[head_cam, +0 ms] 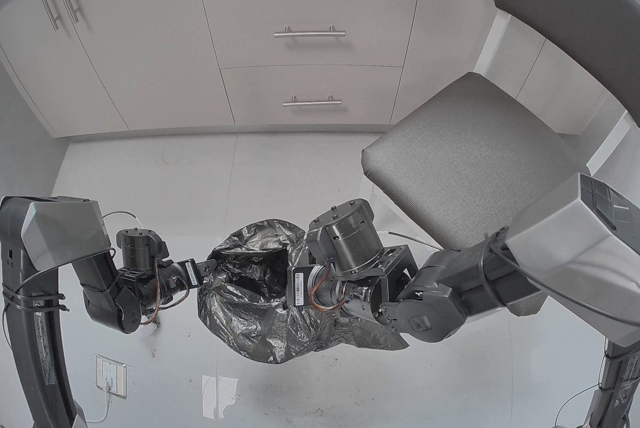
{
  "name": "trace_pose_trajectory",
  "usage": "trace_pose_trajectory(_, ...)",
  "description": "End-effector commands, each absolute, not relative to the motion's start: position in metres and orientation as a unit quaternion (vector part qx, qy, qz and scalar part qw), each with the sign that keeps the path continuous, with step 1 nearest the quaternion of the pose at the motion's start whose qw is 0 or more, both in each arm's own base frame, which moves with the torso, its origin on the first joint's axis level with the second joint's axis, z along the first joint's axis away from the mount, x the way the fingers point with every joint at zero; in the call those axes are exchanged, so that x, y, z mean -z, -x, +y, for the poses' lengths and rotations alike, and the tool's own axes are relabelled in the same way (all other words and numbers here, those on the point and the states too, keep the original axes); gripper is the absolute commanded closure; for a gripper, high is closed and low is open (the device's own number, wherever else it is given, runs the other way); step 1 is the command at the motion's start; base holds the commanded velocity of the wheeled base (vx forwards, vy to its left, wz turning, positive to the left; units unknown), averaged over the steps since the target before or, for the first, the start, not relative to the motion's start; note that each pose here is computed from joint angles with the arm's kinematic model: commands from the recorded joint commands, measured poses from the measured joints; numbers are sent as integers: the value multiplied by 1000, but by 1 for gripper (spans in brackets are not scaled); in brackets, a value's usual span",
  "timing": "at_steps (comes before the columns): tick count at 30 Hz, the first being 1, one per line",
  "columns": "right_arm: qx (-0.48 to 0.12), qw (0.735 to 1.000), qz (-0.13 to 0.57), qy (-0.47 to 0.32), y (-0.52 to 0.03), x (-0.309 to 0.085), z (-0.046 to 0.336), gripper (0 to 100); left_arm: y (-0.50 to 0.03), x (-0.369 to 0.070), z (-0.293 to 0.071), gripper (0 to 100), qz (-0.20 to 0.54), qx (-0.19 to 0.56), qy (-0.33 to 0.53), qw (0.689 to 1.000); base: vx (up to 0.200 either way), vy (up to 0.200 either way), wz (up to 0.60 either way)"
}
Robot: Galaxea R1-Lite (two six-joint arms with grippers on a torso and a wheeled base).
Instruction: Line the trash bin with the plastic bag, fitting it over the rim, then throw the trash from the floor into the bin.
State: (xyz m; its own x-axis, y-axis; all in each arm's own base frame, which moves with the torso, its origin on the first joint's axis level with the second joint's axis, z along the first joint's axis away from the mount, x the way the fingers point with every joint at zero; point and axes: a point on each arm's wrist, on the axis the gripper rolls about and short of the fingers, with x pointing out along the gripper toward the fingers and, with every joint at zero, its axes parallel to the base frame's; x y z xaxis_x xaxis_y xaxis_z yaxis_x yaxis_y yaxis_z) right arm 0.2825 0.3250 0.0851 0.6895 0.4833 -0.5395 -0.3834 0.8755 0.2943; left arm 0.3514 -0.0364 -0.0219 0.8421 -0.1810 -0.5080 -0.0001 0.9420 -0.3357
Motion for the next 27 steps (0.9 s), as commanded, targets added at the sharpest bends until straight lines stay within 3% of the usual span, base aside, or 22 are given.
trace_pose_trajectory(1, -236, 915, 319, -76, -282, -81, 326, 100, -352, 26, -34, 0, 280, 43, 164, 945, 0, 0, 0)
trace_pose_trajectory(13, -234, 914, 322, -75, -282, -78, 326, 100, -363, 51, -43, 0, 297, 51, 159, 940, 0, 0, 0)
trace_pose_trajectory(27, -238, 916, 311, -80, -284, -71, 328, 100, -381, 53, -43, 0, 290, 50, 161, 942, 0, 0, 0)
